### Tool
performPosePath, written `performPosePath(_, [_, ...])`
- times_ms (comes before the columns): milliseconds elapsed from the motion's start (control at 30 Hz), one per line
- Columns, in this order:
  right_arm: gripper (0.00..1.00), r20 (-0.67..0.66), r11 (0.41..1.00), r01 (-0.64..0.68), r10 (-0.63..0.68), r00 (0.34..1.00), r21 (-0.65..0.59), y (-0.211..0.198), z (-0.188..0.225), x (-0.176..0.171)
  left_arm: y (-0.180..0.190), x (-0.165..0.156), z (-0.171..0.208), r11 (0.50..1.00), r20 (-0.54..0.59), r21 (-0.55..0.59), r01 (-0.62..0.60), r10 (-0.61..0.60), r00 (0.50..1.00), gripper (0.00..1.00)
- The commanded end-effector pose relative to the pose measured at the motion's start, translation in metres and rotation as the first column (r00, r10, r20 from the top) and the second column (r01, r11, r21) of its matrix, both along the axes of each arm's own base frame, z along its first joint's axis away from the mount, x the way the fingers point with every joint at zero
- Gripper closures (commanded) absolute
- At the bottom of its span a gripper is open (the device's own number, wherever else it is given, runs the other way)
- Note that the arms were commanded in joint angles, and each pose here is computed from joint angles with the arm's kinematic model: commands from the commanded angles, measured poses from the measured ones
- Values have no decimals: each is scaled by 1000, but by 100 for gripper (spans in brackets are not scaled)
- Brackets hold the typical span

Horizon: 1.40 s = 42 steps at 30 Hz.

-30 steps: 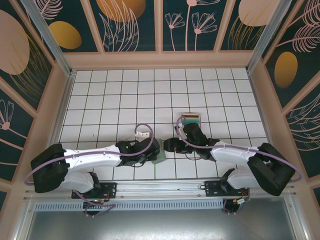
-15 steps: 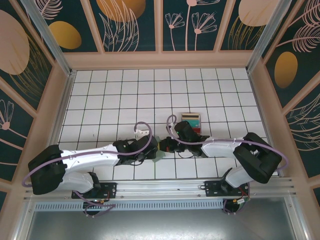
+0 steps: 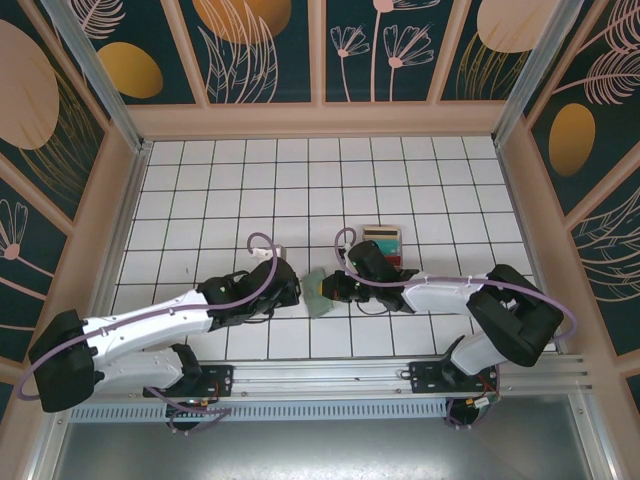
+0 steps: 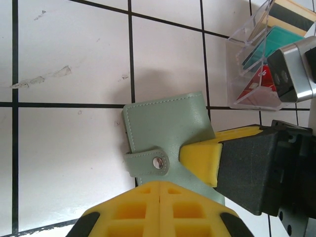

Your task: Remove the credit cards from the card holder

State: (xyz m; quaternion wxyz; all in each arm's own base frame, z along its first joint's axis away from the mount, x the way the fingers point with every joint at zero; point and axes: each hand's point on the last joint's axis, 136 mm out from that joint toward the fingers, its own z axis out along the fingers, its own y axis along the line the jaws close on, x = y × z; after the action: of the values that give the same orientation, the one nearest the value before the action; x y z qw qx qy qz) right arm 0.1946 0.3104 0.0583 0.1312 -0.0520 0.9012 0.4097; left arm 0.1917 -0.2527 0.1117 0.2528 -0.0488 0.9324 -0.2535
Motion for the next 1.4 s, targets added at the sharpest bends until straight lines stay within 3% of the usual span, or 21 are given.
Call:
performPosePath(0, [100, 17, 1000, 23, -23, 1000, 2, 2, 7, 8, -2, -1, -12, 998, -13, 40, 45, -44, 999, 85])
performPosePath(33, [100, 18, 1000, 25, -25, 1000, 3, 2, 8, 8, -4, -1, -16, 997, -21, 50, 55, -54, 998, 73])
performPosePath(200, [100, 12, 1000, 6, -6, 1000, 16, 6, 8, 5, -20, -3, -35, 990, -79, 74, 122, -116, 990, 55])
performPosePath(600, [100, 16, 1000, -8, 8, 1000, 25, 8, 9, 2, -38, 3, -46, 979, -96, 96, 177, -168, 981, 46])
performPosePath(1033, [100, 29, 999, -28, 26, 999, 38, 9, 16, 0, -13, 10, -84, 950, -165, 282, 130, -86, 983, 68])
performPosePath(1200, [100, 28, 999, -32, 31, 999, 33, 11, 16, 1, -5, 14, -86, 936, -158, 336, 105, -54, 986, 100])
performPosePath(1367, [100, 27, 1000, -11, 11, 1000, 6, 5, 11, 4, 17, 19, -77, 912, -118, 407, 46, 2, 993, 100])
